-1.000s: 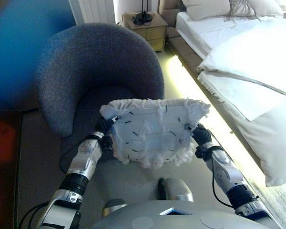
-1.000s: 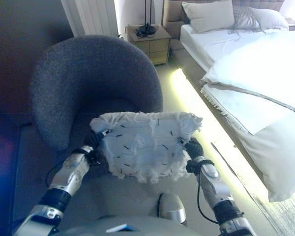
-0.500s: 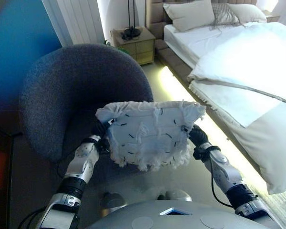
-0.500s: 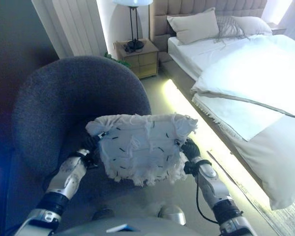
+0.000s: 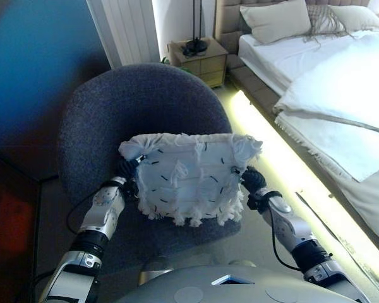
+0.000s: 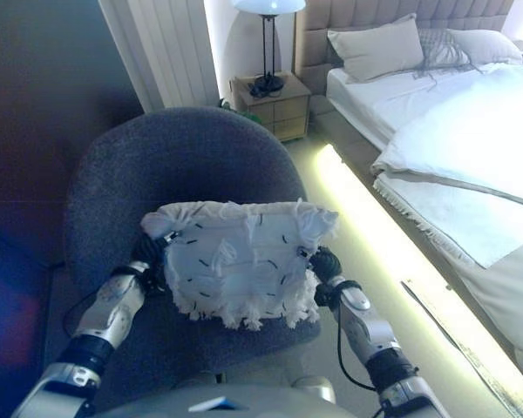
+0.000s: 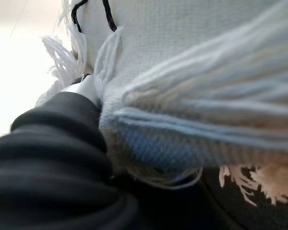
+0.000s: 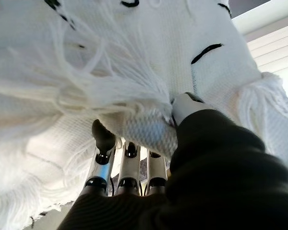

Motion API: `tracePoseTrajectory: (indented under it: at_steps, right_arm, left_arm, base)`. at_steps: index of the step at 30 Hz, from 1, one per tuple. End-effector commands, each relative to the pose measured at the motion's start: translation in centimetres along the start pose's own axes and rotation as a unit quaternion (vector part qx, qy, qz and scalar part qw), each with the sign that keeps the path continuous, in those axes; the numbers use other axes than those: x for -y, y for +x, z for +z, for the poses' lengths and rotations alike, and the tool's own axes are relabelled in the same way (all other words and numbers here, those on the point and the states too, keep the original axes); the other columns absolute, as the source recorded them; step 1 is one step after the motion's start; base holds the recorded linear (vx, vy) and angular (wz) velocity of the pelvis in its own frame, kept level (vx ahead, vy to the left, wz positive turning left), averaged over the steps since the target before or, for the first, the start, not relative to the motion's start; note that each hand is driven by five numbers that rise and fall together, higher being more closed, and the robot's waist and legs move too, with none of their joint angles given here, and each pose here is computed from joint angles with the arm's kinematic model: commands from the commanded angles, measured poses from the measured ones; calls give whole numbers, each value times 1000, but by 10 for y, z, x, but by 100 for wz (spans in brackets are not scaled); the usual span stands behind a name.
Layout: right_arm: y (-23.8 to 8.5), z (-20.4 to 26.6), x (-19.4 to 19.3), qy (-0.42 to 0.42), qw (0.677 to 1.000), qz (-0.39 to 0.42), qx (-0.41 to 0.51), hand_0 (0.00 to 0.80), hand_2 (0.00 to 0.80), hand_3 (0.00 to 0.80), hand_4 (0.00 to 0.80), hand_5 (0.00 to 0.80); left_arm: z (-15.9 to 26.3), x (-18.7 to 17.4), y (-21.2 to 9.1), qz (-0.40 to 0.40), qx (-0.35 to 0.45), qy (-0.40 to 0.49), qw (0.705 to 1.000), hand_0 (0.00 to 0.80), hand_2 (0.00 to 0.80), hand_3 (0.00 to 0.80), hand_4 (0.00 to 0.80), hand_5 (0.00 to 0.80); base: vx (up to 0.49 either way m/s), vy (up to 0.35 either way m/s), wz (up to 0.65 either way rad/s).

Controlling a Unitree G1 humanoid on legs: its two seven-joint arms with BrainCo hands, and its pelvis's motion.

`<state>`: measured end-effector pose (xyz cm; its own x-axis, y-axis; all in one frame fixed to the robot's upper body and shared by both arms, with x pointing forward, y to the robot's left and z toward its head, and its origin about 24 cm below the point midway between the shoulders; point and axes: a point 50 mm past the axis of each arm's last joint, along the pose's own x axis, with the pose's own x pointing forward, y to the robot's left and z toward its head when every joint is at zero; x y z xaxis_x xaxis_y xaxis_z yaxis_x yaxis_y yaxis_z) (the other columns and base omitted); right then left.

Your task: Pick up the cushion and take it to the sofa

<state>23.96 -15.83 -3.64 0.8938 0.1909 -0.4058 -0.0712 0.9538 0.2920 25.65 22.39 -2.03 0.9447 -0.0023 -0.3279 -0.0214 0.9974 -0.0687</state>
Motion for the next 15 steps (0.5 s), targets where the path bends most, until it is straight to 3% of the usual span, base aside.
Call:
tracePoseTrajectory:
  at_steps: [1,6,15]
  right_arm:
    - [12,40,-25,37,992,26,116,800,800,800,800,800]
    - [12,30,-26,38,994,19,99,800,800,800,800,800]
    - [12,42,-20,41,994,45,94,800,800,800,800,800]
  left_arm:
    - [55,8,14,-20,107,5,994,800,800,800,800,800]
    - [52,15,15,-25,99,-13,995,800,800,800,800,800]
    - [57,18,15,-13,113,22,993,800,800,800,800,800]
  base:
    - [233,303,-5]
    - [180,128,14]
    - [214,-233,5]
